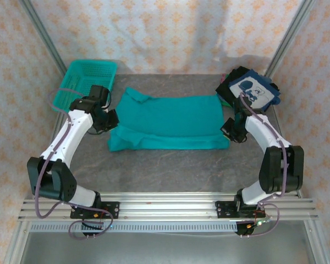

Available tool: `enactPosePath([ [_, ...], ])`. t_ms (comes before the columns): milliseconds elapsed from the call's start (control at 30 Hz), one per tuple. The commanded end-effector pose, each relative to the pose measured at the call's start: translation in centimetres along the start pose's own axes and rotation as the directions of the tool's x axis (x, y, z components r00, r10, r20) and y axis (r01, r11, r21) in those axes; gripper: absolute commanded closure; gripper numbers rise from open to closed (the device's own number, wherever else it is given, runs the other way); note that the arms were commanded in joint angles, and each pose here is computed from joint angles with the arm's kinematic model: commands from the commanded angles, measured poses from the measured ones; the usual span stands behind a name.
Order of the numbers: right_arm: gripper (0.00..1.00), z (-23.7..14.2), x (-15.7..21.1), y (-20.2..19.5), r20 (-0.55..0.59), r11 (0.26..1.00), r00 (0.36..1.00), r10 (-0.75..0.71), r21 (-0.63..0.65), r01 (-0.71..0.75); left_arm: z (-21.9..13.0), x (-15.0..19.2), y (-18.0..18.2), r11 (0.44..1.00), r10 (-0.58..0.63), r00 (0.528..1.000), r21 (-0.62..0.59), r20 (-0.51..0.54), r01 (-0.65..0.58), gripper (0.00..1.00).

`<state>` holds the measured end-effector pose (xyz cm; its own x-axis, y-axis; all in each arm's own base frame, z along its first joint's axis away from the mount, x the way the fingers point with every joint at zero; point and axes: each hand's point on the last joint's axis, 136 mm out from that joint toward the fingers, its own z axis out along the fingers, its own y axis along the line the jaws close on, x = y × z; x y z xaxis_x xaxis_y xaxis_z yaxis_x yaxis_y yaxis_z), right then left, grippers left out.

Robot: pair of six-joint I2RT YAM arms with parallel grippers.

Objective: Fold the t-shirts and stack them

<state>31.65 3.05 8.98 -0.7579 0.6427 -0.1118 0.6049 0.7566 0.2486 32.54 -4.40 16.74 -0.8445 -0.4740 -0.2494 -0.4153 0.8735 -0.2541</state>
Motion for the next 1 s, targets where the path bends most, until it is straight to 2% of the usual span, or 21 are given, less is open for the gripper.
enactPosePath([
  [0,1.00,0.1,-1.9,0.5,0.037,1.000,0.999,-0.018,0.015,0.018,-0.2,-1.7,-0.1,0.999,0.033,0.999,-0.010,0.035,-0.032,1.00],
  [367,1.00,3.0,-4.2,2.3,0.002,0.999,1.000,-0.024,0.031,0.024,2.9,-3.7,0.1,0.998,0.034,0.999,-0.059,0.013,-0.033,1.00],
  [533,0.96,4.8,-5.5,2.7,-0.011,0.999,1.000,-0.015,0.046,0.015,5.0,-5.0,-1.1,0.999,0.025,1.000,-0.032,0.001,-0.025,1.00],
  [600,0.93,5.7,-6.2,2.9,-0.022,0.999,1.000,0.002,0.040,-0.001,5.9,-5.6,-1.8,1.000,0.020,1.000,-0.014,-0.009,-0.020,1.00],
  [633,0.88,6.0,-6.8,3.2,-0.016,0.999,1.000,0.011,0.034,-0.011,6.3,-6.0,-2.2,1.000,0.019,1.000,-0.009,-0.013,-0.019,1.00],
  [667,0.79,6.2,-7.4,3.3,-0.007,0.999,1.000,0.026,0.027,-0.026,6.7,-6.3,-2.6,1.000,0.018,1.000,0.004,-0.015,-0.018,1.00],
  [700,0.66,6.3,-8.0,3.8,-0.009,0.999,0.999,0.044,-0.007,-0.044,7.0,-6.8,-3.1,1.000,0.014,1.000,0.020,-0.011,-0.013,0.92],
  [733,0.56,6.2,-8.6,4.7,-0.009,0.997,0.998,0.054,-0.053,-0.055,7.0,-7.4,-3.5,0.999,0.013,1.000,0.030,-0.001,-0.013,0.88],
  [767,0.48,5.9,-9.2,5.2,0.004,0.995,0.998,0.062,-0.075,-0.061,7.0,-7.7,-3.9,0.999,0.011,1.000,0.040,0.005,-0.012,0.86],
  [800,0.42,5.3,-9.8,5.6,0.023,0.994,0.998,0.061,-0.092,-0.058,6.7,-8.3,-4.2,0.999,0.007,1.000,0.051,0.022,-0.008,0.77],
  [867,0.39,3.8,-10.3,6.8,0.047,0.990,0.998,0.038,-0.140,-0.031,5.8,-9.1,-4.4,0.999,-0.005,0.999,0.050,0.052,0.002,0.52],
  [967,0.31,1.0,-9.8,7.5,0.077,0.979,0.997,0.007,-0.206,0.010,3.2,-9.7,-4.5,0.998,-0.026,0.993,0.058,0.112,0.019,0.34],
])
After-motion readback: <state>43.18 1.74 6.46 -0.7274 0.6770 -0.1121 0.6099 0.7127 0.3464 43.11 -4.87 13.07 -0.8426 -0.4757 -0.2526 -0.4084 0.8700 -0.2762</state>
